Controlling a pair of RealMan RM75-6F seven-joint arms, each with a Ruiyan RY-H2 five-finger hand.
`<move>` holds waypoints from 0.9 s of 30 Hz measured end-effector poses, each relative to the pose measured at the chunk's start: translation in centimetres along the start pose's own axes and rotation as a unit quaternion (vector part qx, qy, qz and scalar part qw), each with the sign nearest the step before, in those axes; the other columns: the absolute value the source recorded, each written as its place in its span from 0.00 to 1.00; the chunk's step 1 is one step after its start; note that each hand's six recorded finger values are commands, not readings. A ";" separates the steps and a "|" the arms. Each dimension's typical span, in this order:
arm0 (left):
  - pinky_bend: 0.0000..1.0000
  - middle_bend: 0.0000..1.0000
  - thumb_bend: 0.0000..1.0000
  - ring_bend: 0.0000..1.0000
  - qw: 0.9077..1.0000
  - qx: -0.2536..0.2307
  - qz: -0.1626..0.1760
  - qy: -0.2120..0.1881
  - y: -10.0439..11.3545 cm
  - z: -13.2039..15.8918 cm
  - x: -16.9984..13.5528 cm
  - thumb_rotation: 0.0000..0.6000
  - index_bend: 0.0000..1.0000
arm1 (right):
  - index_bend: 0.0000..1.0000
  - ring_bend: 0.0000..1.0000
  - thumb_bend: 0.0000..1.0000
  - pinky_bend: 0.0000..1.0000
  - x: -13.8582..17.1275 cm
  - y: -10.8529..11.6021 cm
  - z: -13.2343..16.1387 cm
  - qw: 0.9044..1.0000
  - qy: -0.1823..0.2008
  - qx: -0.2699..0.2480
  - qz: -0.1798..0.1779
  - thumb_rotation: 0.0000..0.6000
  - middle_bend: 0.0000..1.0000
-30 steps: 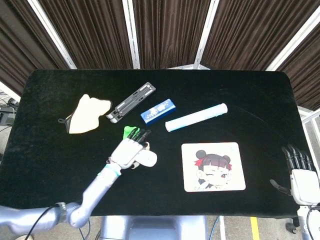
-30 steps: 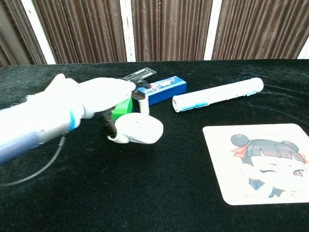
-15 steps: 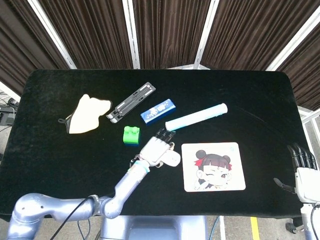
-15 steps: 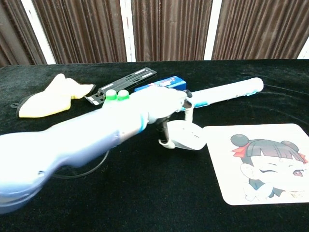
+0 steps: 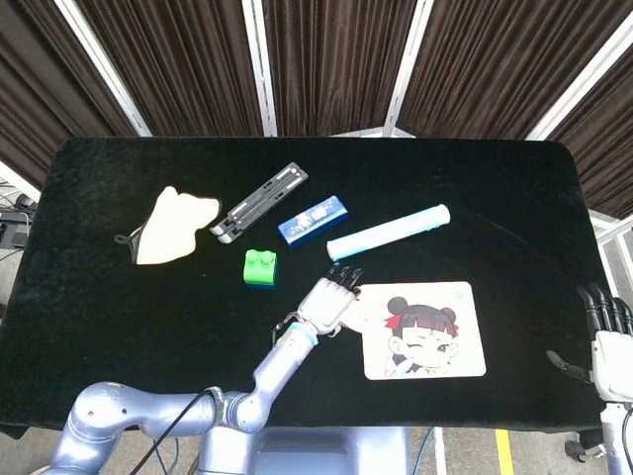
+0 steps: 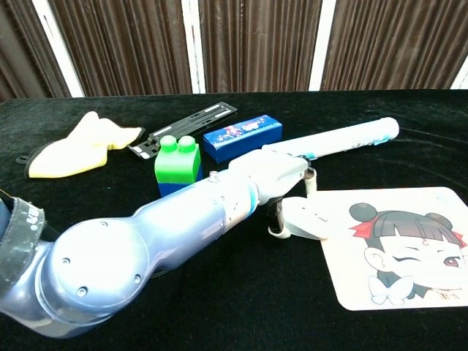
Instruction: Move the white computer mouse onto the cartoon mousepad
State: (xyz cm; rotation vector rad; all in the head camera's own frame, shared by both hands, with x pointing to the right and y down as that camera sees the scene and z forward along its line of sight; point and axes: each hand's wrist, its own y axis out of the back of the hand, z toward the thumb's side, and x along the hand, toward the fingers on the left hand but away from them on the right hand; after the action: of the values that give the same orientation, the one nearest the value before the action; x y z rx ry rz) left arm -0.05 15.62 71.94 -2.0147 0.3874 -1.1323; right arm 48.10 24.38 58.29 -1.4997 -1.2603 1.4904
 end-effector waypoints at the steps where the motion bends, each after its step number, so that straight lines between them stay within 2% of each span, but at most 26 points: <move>1: 0.00 0.00 0.15 0.00 1.000 0.000 0.001 0.001 0.0 0.0 0.0 1.00 0.07 | 0.00 0.00 0.11 0.00 0.0 0.0 0.0 1.000 0.000 0.000 0.000 1.00 0.00; 9: 0.00 0.00 0.12 0.00 1.000 -0.018 0.010 0.010 0.9 -1.2 -0.6 1.00 0.05 | 0.00 0.00 0.11 0.00 0.2 0.0 0.2 1.000 0.003 0.005 0.000 1.00 0.00; 15: 0.00 0.00 0.12 0.00 0.999 -0.031 0.026 0.022 2.2 -3.8 -2.0 1.00 0.05 | 0.00 0.00 0.11 0.00 0.3 -0.2 0.5 1.000 0.006 0.008 0.002 1.00 0.00; 21: 0.00 0.00 0.12 0.00 0.998 -0.025 0.051 0.042 4.2 -8.6 -5.5 1.00 0.04 | 0.00 0.00 0.11 0.00 0.6 -0.4 0.8 1.000 0.011 0.013 0.005 1.00 0.00; 27: 0.00 0.00 0.12 0.00 0.994 -0.018 0.071 0.077 5.2 -15.1 -11.6 1.00 0.03 | 0.00 0.00 0.11 0.00 0.6 -0.6 0.9 1.000 0.009 0.012 0.010 1.00 0.00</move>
State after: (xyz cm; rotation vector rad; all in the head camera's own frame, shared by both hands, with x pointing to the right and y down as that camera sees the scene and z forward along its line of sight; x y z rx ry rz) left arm -18.41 11.85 65.80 -1.9043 0.6224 -1.2017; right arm 47.02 24.97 58.52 -1.5113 -1.2165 1.4975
